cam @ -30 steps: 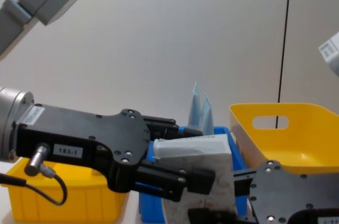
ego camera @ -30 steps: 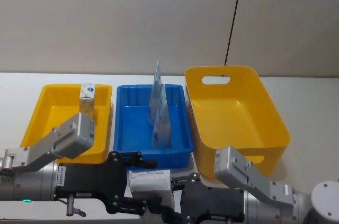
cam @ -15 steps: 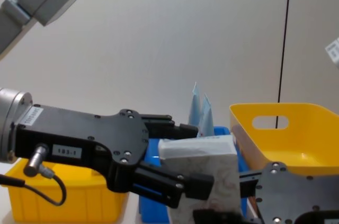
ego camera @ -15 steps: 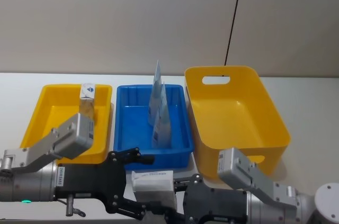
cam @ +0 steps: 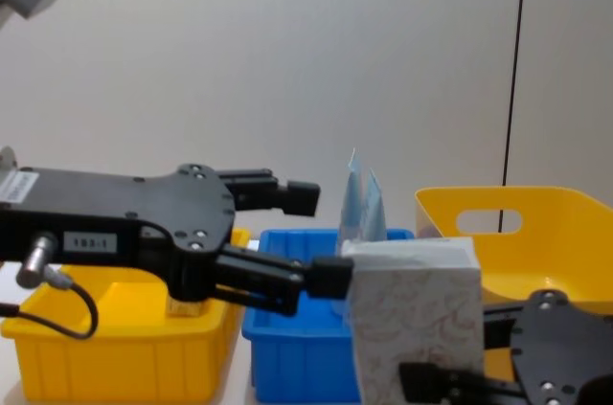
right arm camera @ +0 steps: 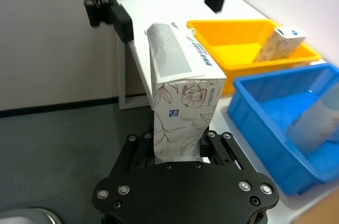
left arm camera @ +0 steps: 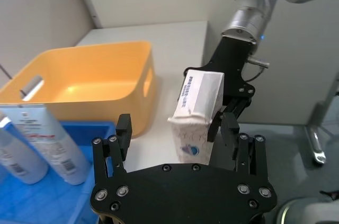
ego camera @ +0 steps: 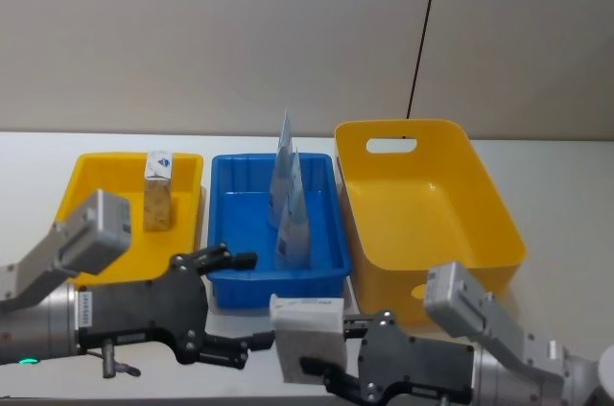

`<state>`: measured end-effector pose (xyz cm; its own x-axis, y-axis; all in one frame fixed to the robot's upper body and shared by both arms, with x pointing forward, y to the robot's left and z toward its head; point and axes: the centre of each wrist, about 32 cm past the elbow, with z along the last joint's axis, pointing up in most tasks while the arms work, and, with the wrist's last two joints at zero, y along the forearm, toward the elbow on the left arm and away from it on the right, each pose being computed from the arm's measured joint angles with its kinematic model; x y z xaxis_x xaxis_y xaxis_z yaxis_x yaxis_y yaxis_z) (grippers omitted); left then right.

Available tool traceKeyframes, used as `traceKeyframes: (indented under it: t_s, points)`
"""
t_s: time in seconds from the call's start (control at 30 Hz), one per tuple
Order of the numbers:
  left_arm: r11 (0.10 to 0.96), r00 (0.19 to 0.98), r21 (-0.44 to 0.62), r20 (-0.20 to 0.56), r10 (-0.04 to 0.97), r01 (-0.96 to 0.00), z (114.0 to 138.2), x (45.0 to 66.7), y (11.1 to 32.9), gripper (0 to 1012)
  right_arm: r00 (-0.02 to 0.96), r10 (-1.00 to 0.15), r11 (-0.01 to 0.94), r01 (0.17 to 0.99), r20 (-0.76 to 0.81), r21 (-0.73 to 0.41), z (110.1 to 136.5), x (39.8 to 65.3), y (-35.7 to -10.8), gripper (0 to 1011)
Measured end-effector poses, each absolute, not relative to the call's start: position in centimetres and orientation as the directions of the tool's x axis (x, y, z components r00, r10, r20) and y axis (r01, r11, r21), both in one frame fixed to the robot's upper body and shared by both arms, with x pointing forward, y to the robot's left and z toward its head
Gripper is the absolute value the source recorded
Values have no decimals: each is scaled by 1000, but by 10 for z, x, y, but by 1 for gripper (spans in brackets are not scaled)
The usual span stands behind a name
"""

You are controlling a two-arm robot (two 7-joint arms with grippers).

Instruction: Bimanual collaborative sorting of washing and personal care products

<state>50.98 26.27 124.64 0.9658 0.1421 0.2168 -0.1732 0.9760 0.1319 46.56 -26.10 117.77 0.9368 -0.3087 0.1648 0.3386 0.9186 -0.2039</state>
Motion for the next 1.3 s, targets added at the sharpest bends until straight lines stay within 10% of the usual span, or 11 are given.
traceKeyframes:
  t_s: [1.3]
  points:
    - [946, 931, 39, 196, 309, -323, 1245, 510, 277, 1002, 626, -762, 636, 772, 165, 3, 1190, 467, -279, 352]
